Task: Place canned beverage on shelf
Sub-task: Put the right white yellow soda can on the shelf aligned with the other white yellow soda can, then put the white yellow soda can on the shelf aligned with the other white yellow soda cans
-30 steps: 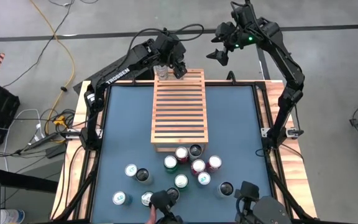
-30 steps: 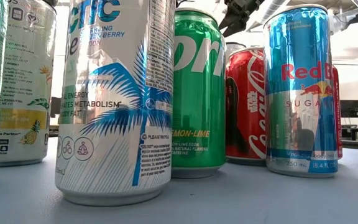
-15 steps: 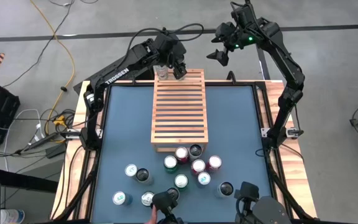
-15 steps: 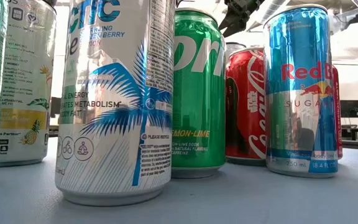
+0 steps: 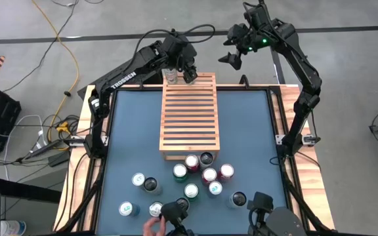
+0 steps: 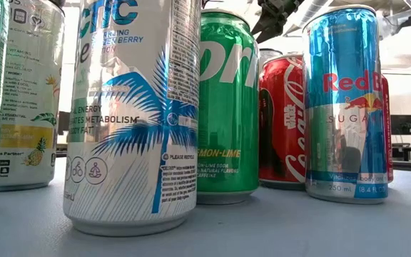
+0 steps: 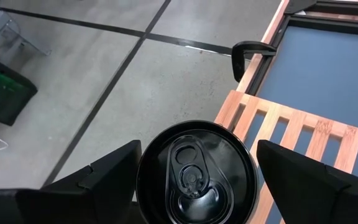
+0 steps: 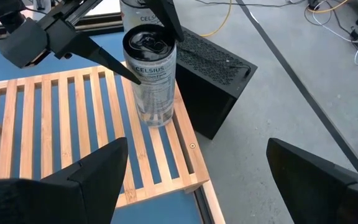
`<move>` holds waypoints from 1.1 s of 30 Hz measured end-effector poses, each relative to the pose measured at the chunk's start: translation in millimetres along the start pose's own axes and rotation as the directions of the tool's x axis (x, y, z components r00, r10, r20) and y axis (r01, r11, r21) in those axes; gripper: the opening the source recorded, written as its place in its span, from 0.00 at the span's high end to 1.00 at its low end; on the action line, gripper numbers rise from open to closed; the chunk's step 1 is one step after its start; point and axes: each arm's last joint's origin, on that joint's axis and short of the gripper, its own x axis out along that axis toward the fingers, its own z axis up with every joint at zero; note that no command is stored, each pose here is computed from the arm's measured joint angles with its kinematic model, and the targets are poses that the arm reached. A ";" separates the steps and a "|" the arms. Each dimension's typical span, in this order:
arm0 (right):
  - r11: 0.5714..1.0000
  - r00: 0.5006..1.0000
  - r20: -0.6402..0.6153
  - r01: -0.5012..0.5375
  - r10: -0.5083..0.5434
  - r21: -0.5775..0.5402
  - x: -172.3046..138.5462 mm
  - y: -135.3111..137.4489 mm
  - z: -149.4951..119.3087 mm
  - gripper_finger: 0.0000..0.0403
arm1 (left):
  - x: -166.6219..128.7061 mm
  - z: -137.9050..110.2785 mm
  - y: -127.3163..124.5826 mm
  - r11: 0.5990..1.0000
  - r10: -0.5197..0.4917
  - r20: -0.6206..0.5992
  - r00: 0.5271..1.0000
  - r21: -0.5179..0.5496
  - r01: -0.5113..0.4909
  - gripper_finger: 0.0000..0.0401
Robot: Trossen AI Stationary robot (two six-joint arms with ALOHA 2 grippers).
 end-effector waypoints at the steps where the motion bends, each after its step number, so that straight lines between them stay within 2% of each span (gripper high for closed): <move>1: 1.000 1.000 0.000 0.000 0.000 0.000 0.0 0.0 0.0 0.09 | 0.0 0.0 0.0 1.000 0.000 0.000 1.000 -0.005 0.000 0.24; 16: 1.000 1.000 -0.002 -0.001 0.001 0.003 0.0 0.0 -0.2 0.09 | 0.2 1.4 0.7 0.998 0.000 0.016 1.000 -0.058 0.001 0.24; 27: 1.000 1.000 -0.010 -0.004 0.004 0.006 0.0 0.4 -1.0 0.09 | -13.7 16.1 9.6 0.992 0.031 0.116 0.993 -0.128 -0.016 0.24; 33: 1.000 1.000 -0.010 -0.004 0.004 0.003 0.0 0.4 -1.0 0.09 | -22.9 19.5 8.3 0.995 0.020 0.140 0.990 -0.099 -0.006 0.24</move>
